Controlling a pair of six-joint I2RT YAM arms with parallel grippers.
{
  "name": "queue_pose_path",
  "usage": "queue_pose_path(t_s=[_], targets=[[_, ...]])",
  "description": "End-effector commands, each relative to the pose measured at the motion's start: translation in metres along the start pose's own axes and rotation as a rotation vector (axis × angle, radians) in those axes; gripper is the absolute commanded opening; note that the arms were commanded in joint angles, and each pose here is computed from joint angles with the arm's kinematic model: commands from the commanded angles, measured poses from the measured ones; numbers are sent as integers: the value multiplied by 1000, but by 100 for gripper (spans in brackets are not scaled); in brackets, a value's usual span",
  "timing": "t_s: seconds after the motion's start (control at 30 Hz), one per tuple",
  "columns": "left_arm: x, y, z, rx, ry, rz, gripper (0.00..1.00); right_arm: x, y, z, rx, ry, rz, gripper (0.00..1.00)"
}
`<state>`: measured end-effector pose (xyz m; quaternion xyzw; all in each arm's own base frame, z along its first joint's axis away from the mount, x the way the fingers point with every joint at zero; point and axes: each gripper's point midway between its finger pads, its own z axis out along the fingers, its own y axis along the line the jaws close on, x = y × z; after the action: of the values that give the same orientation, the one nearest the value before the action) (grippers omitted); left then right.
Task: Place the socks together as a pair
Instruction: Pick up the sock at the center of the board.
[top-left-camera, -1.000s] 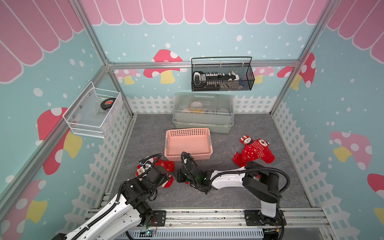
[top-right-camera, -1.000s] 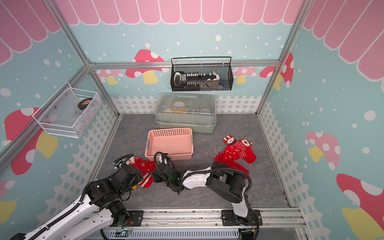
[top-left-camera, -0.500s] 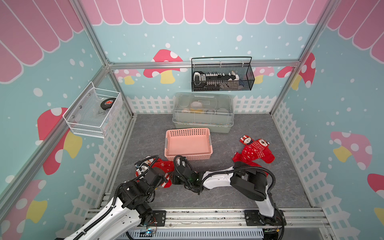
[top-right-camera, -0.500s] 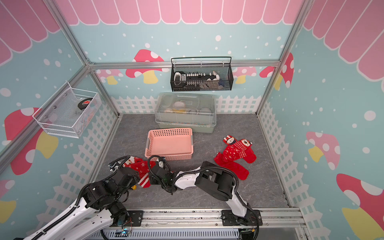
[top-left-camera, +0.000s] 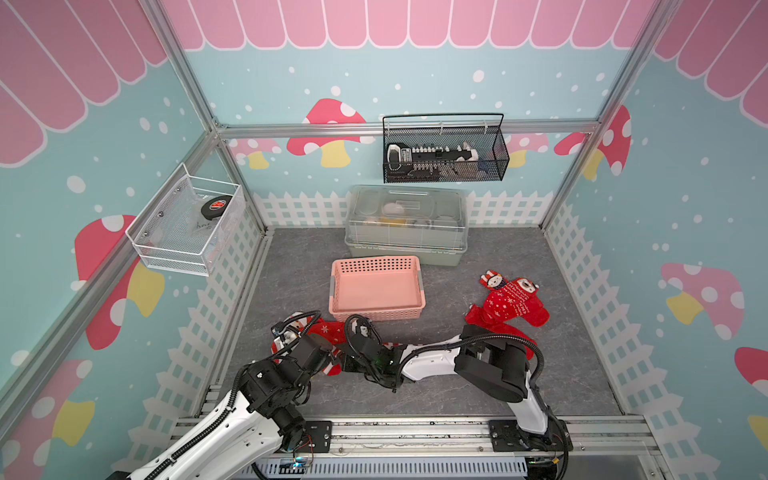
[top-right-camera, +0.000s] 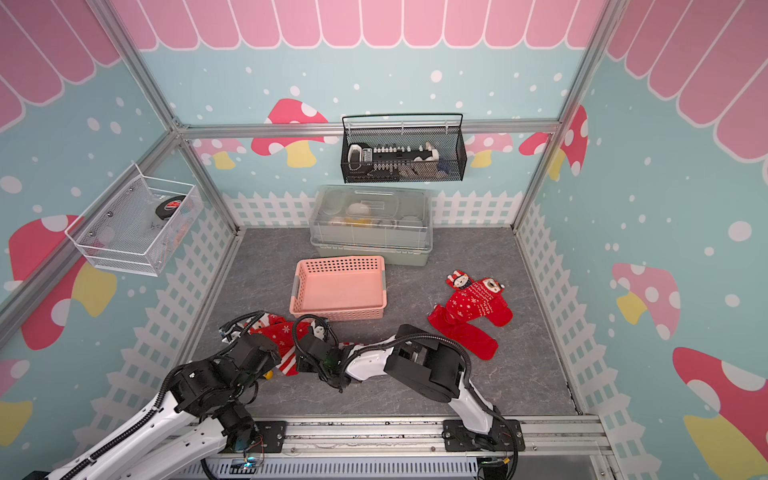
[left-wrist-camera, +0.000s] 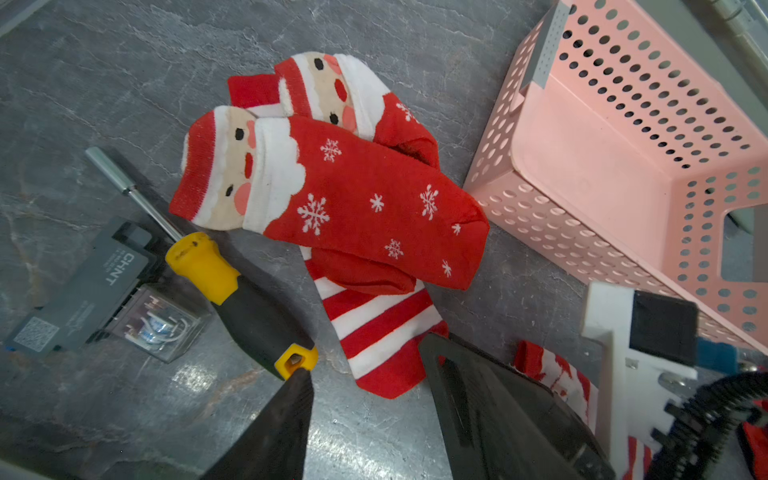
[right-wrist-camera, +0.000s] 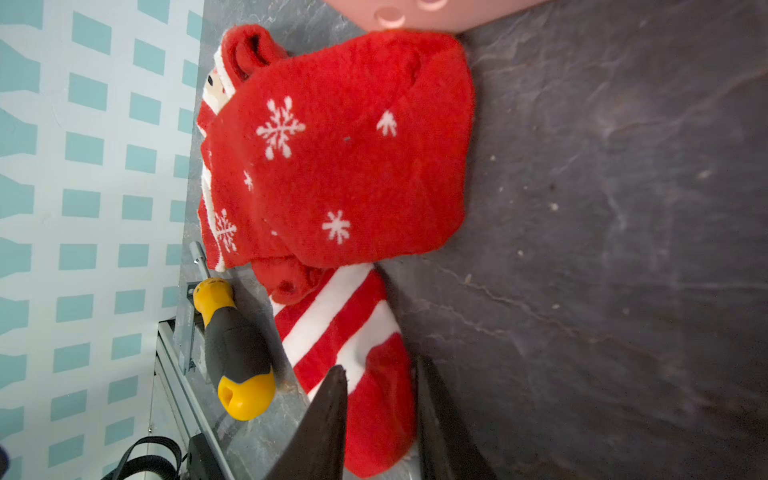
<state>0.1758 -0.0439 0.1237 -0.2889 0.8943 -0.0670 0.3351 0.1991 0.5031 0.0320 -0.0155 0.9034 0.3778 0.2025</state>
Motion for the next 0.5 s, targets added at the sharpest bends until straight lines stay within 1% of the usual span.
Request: queue_pose_path(t_s=[0.0, 0.1, 0.17, 0.27, 0.47], targets=[[-9, 0, -8, 4, -22, -28, 60, 3, 1, 4, 11, 2, 7, 17], [-12, -2, -12, 17, -27, -33, 60, -3, 12, 0, -11, -13, -4, 5], [-14, -4, -15, 27, -30, -35, 60, -9, 20, -4, -27, -28, -14, 0], [-18, -3, -20, 29, -41, -30, 61, -21, 37, -12, -59, -60, -39, 0], [-36, 2, -38, 41, -105, -35, 62, -49, 88, -42, -170, -125, -109, 0]])
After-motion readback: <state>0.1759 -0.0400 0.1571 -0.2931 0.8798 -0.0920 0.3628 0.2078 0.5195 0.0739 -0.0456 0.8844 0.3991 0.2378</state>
